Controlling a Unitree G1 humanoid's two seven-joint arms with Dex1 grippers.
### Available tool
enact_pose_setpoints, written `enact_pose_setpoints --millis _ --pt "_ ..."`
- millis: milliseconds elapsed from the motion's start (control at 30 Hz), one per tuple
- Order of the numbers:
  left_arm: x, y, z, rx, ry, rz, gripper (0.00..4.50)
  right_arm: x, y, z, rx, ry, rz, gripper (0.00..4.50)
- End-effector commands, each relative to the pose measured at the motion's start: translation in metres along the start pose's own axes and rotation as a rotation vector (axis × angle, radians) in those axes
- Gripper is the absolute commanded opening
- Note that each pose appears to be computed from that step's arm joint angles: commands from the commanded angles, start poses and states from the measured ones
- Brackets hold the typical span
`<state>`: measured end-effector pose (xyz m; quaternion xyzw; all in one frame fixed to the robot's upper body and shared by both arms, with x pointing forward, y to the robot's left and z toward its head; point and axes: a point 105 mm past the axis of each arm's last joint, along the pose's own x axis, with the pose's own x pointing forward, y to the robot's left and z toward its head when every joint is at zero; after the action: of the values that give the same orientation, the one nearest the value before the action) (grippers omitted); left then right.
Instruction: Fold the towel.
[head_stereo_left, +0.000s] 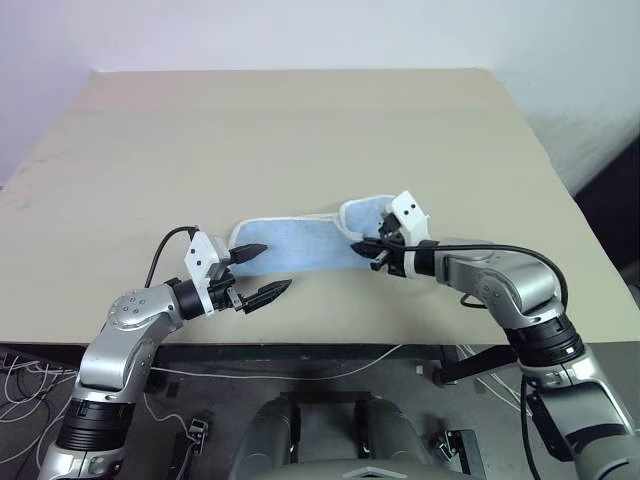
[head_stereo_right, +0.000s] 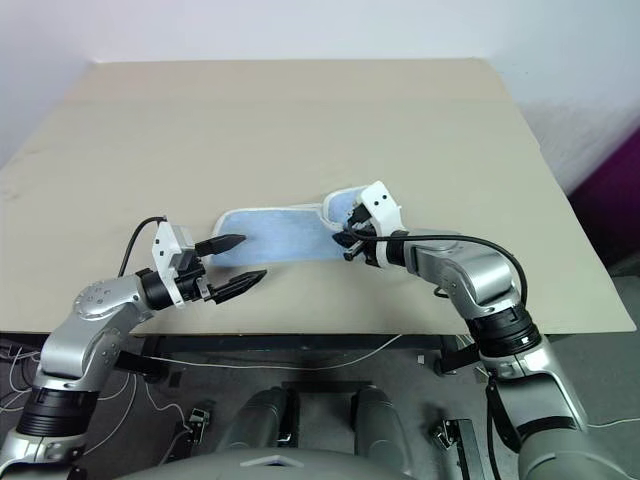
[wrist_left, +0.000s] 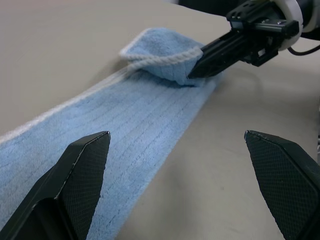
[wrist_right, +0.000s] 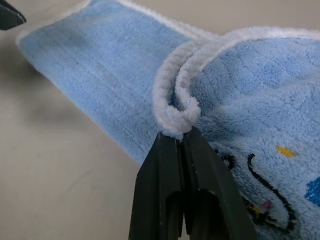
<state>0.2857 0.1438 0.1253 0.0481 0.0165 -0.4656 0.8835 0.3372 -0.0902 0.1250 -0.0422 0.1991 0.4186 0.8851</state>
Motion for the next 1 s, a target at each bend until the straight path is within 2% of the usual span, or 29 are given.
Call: enact_pose_setpoints --millis 33,267,433,467,500,600,633,767,1000 --pt "0.003 -0.005 0.014 0.045 -0.039 -0.027 4.5 -0.008 0.014 0.014 -0.012 -0.058 0.065 0.97" --pt "0.0 -0.004 0.014 0.023 -0.048 -0.009 4.5 -0.027 0.003 0.03 -0.043 -0.134 0.017 3.31" --pt "-0.008 0.003 0.024 -0.059 -0.144 0.074 4.5 -0.042 -0.019 0.056 -0.06 -0.266 -0.055 3.31" --pt "-0.009 0.004 0.027 -0.092 -0.171 0.097 4.5 -0.041 -0.025 0.058 -0.058 -0.284 -0.072 2.87" --pt "-0.011 0.005 0.029 -0.122 -0.193 0.117 4.5 -0.039 -0.028 0.059 -0.054 -0.298 -0.077 2.71" --pt "-0.014 0.008 0.031 -0.204 -0.238 0.17 4.5 -0.028 -0.034 0.058 -0.048 -0.323 -0.072 1.77" --pt "-0.015 0.009 0.031 -0.238 -0.254 0.201 4.5 -0.021 -0.035 0.054 -0.056 -0.325 -0.066 1.33" --pt "-0.016 0.013 0.026 -0.315 -0.269 0.311 4.5 0.005 -0.04 0.029 -0.091 -0.278 -0.065 0.02" --pt "-0.017 0.008 0.017 -0.412 -0.254 0.477 4.5 0.03 -0.033 -0.037 -0.175 -0.115 -0.011 0.02"
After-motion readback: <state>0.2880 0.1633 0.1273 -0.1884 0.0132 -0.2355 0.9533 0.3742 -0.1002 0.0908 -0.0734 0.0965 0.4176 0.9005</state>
